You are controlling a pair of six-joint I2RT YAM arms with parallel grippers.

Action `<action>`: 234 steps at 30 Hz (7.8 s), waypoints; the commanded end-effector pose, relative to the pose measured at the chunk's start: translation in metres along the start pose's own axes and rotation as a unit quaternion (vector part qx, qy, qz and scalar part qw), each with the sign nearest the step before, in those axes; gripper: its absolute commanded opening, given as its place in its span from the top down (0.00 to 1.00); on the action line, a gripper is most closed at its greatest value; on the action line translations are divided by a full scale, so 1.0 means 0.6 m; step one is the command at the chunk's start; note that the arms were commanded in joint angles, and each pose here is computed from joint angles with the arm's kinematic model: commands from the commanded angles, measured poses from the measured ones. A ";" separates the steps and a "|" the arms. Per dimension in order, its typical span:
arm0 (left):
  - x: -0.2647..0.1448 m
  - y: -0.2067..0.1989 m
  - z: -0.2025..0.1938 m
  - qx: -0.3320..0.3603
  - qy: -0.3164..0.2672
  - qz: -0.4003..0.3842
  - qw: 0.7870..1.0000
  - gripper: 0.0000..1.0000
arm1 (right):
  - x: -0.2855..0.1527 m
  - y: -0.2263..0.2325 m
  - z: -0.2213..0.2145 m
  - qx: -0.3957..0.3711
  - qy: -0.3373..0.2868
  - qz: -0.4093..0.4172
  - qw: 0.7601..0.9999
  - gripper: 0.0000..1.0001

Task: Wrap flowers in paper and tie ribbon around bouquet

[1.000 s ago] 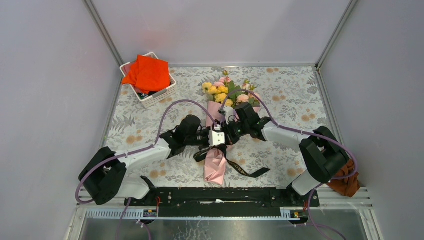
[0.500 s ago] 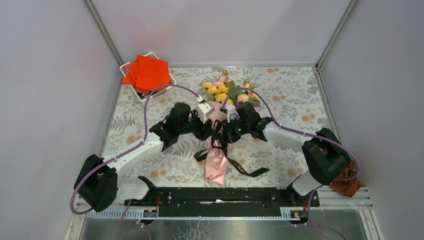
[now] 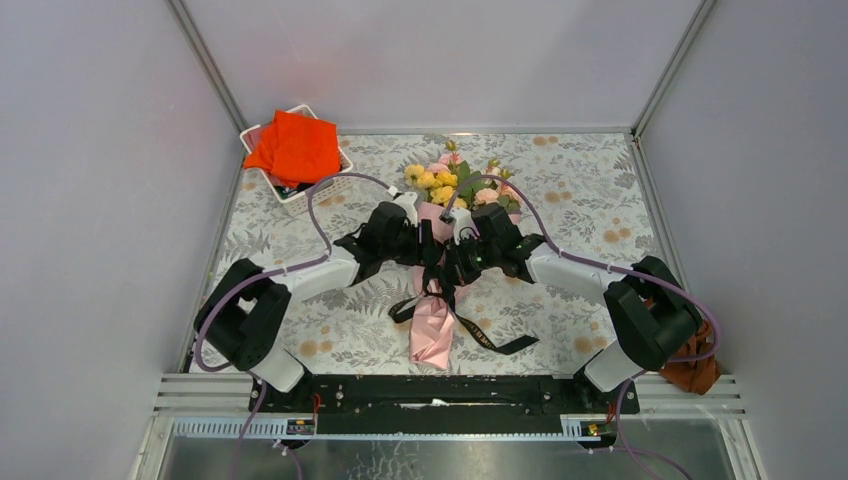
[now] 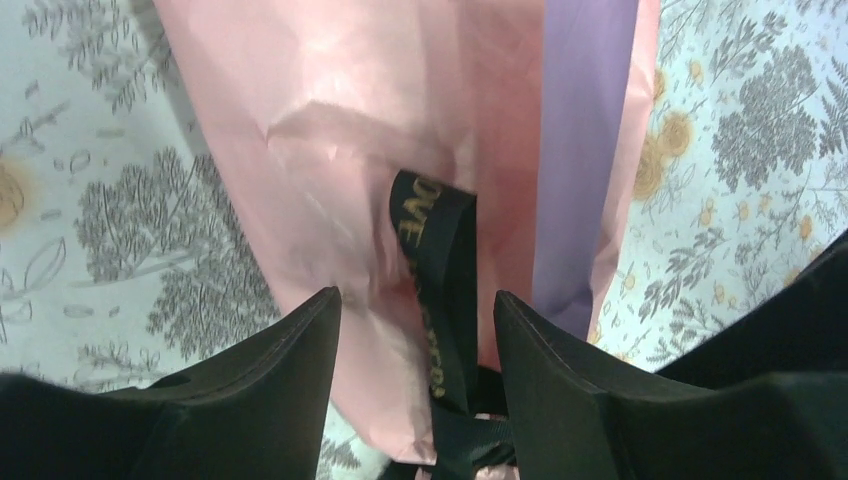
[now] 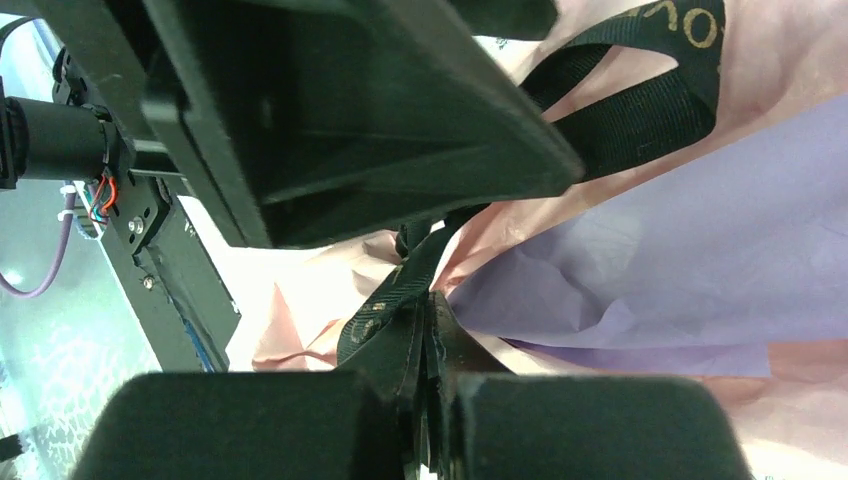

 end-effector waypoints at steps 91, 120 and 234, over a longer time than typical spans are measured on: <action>-0.108 0.236 -0.111 0.743 0.111 -0.031 0.659 1.00 | -0.148 -0.168 -0.171 0.330 -0.035 -0.232 0.914 1.00; -0.139 0.281 -0.138 0.743 0.145 -0.018 0.653 1.00 | -0.159 -0.226 -0.216 0.418 -0.058 -0.232 0.877 1.00; -0.158 -0.090 -0.168 0.729 0.067 -0.352 0.583 0.23 | -0.213 0.032 -0.028 0.055 -0.014 -0.167 0.984 0.24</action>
Point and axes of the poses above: each gripper's point midway between its finger pads, its own x axis out along the fingers, its own y axis along the line the jaws close on, z = x × y, the point moved 5 cm from there along -x, back along the fingers, and after that the axes turned 3 degrees about x, right-handed, at the moved point
